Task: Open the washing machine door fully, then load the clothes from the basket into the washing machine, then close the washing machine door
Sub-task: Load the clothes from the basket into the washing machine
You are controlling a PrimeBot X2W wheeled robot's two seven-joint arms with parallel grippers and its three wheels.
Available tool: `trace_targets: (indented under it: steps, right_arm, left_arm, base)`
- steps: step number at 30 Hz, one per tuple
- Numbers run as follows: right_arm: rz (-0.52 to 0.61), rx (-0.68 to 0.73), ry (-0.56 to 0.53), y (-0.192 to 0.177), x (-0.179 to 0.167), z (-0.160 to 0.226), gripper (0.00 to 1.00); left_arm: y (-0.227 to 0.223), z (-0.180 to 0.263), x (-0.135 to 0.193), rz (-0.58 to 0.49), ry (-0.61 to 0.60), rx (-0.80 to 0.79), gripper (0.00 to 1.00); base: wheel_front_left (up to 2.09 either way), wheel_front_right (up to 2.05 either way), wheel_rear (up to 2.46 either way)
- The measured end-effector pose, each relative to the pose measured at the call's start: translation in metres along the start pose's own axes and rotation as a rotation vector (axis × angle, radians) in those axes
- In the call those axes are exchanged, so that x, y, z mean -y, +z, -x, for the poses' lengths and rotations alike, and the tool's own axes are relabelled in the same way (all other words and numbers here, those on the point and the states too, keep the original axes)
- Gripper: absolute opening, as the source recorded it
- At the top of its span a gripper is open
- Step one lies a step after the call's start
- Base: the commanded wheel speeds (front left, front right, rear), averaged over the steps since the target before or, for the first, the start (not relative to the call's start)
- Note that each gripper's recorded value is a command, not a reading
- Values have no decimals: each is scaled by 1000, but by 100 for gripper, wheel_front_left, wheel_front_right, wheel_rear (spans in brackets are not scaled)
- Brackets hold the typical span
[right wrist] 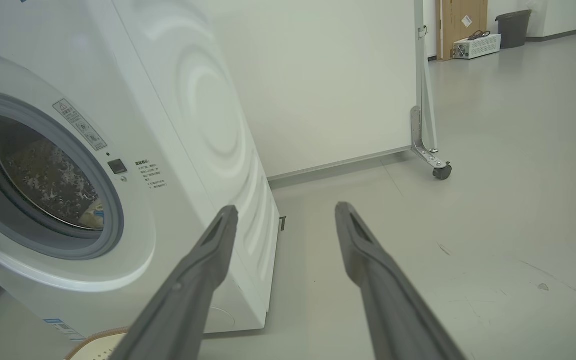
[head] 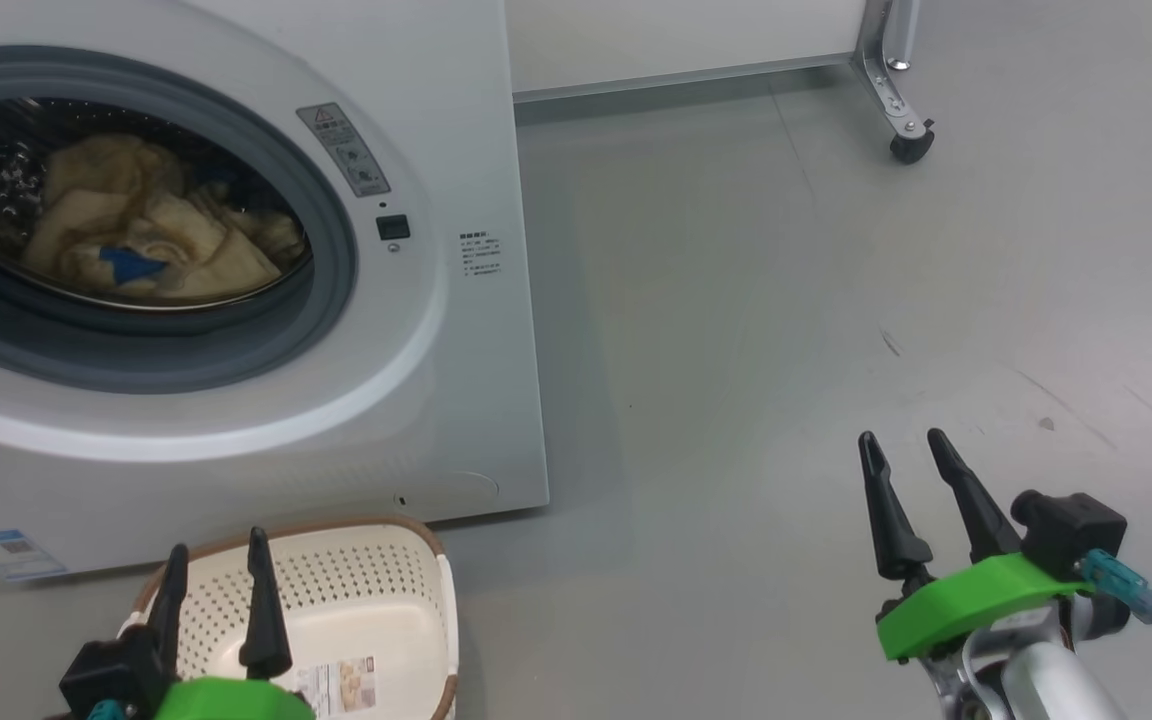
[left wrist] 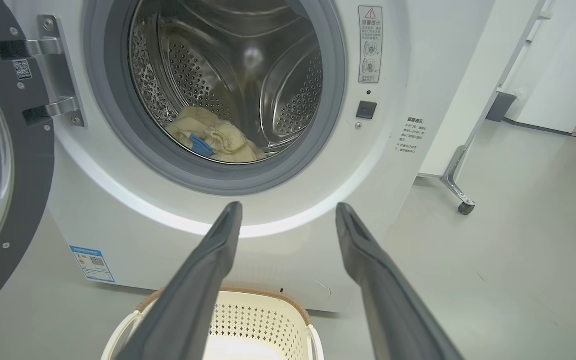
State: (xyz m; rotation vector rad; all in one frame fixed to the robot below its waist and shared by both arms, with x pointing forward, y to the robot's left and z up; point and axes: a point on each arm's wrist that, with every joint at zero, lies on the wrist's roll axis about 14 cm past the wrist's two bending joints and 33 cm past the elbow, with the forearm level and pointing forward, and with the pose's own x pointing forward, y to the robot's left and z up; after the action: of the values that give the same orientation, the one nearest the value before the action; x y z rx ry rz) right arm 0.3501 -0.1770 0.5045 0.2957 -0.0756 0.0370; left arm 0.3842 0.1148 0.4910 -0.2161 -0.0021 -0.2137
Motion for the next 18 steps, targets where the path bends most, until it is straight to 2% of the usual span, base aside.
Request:
trace_targets:
  steps: [18]
  right_arm:
    - [67, -9, 28, -2, -6, -2, 100]
  left_arm:
    - [-2, 1, -9, -24, 22, -3, 100]
  base:
    - [0, 0, 0]
